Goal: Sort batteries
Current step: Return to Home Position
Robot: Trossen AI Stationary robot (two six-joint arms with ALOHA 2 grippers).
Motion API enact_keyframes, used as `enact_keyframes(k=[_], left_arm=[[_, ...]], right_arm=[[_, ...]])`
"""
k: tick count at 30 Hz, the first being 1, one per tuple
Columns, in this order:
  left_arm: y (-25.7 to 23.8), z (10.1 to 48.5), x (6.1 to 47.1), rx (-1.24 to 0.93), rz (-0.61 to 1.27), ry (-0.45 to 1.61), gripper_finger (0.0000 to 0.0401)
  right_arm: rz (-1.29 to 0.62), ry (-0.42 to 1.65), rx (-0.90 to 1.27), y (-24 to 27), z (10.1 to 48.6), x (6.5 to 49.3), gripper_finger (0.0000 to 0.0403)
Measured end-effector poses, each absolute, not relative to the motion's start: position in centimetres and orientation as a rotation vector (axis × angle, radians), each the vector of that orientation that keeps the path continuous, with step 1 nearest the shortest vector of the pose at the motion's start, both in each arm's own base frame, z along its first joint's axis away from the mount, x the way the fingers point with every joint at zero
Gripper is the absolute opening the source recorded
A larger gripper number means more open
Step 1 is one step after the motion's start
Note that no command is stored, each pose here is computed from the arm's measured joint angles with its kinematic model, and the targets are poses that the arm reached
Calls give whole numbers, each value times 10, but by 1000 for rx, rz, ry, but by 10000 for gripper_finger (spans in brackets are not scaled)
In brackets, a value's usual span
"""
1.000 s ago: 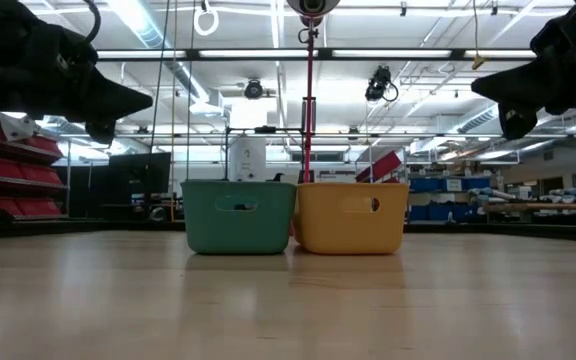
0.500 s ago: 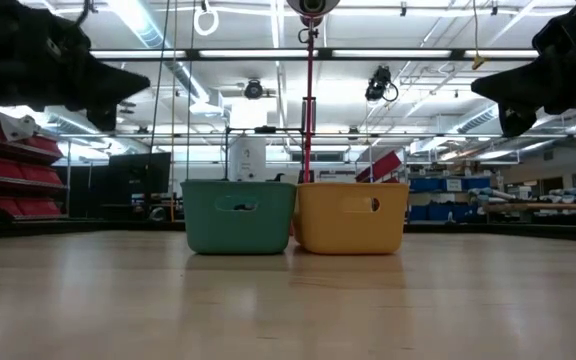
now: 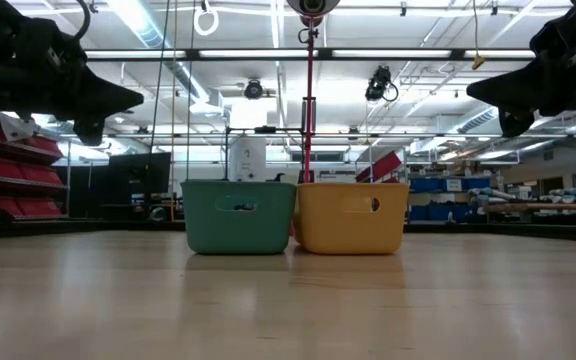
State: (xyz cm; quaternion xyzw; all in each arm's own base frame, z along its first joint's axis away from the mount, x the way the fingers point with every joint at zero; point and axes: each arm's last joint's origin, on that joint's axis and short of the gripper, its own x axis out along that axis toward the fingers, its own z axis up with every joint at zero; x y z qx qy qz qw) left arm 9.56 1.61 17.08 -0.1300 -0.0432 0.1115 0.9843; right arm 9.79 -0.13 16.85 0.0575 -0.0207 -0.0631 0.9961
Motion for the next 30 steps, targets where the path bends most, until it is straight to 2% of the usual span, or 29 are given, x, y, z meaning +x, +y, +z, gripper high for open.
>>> enact_keyframes(k=[7,14,22,30], left_arm=[[10,170,96,-345,237,-86,11],[1,170,97,-243,158,-65,12],[-1,169,97,-216,143,-58,12],[-1,165,100,-210,139,1,13]], right_arm=[[-127,-7,70,-2,166,100,0],[-129,48,64,-2,162,103,2],[-132,44,226,-2,161,104,4],[-132,43,228,-1,161,104,5]])
